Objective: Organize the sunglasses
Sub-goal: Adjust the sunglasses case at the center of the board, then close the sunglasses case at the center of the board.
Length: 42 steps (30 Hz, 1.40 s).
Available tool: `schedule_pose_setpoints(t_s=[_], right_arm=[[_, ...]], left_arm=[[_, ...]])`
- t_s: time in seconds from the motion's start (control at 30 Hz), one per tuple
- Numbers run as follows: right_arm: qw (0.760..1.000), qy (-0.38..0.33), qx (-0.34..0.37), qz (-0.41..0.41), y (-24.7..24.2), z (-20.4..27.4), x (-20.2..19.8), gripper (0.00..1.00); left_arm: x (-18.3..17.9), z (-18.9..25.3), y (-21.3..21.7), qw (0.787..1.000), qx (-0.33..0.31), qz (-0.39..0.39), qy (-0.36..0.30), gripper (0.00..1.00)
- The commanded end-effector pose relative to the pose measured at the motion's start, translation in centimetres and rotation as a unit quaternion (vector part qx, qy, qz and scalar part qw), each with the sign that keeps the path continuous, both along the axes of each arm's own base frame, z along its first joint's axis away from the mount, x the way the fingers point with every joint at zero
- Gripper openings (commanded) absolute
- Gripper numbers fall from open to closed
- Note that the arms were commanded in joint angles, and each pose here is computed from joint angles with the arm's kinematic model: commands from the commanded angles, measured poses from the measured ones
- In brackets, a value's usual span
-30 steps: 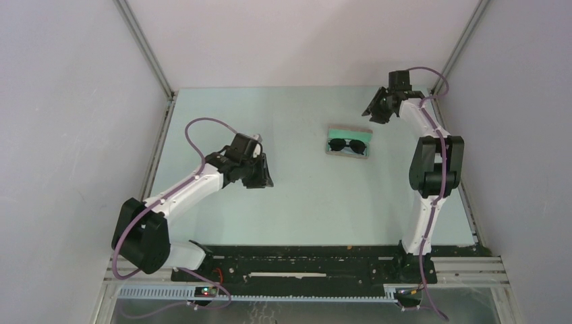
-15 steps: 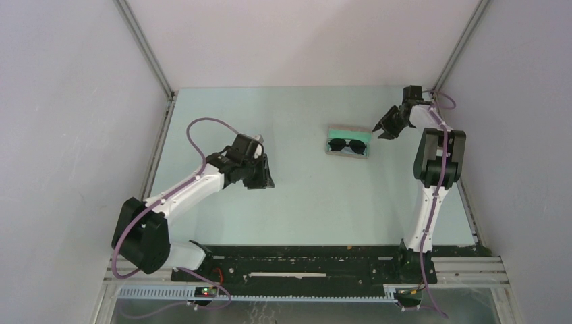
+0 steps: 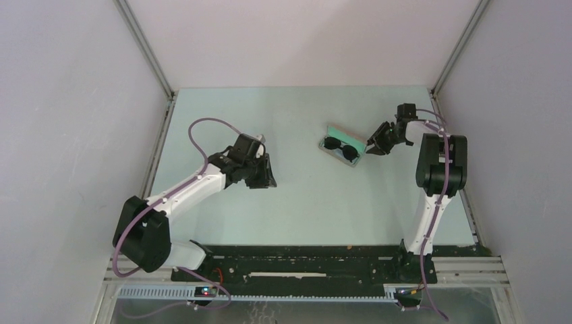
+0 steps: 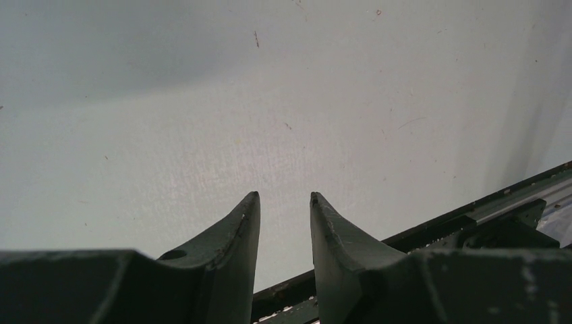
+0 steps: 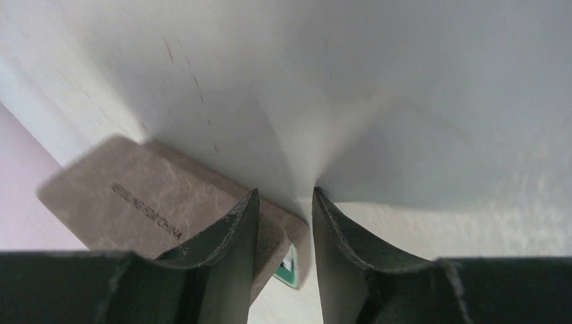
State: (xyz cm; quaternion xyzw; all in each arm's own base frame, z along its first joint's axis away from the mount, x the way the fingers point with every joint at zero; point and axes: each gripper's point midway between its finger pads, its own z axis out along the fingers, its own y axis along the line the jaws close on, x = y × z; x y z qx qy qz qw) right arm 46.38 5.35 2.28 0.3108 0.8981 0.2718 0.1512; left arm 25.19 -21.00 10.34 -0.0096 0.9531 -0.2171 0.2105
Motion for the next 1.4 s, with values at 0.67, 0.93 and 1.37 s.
schedule_pose_setpoints(t_s=[0.67,0.93,1.37], right_arm=[[0.995,0.023,-0.095,-0.006,-0.1,2.9,-10.1,0.43],[0.995,-0.045,-0.088,-0.03,-0.1,7.2,-9.6,0.43],[0.982,-0.164,-0.074,0.061,4.1,12.9,-9.1,0.45]], left_arm=[[1.5,4.9,-1.9,0.996,-0.06,0.012,-0.058,0.4],[1.2,5.3,-1.3,0.994,-0.066,0.039,-0.078,0.41],[5.8,4.4,-4.1,0.998,-0.032,0.027,-0.055,0.42]])
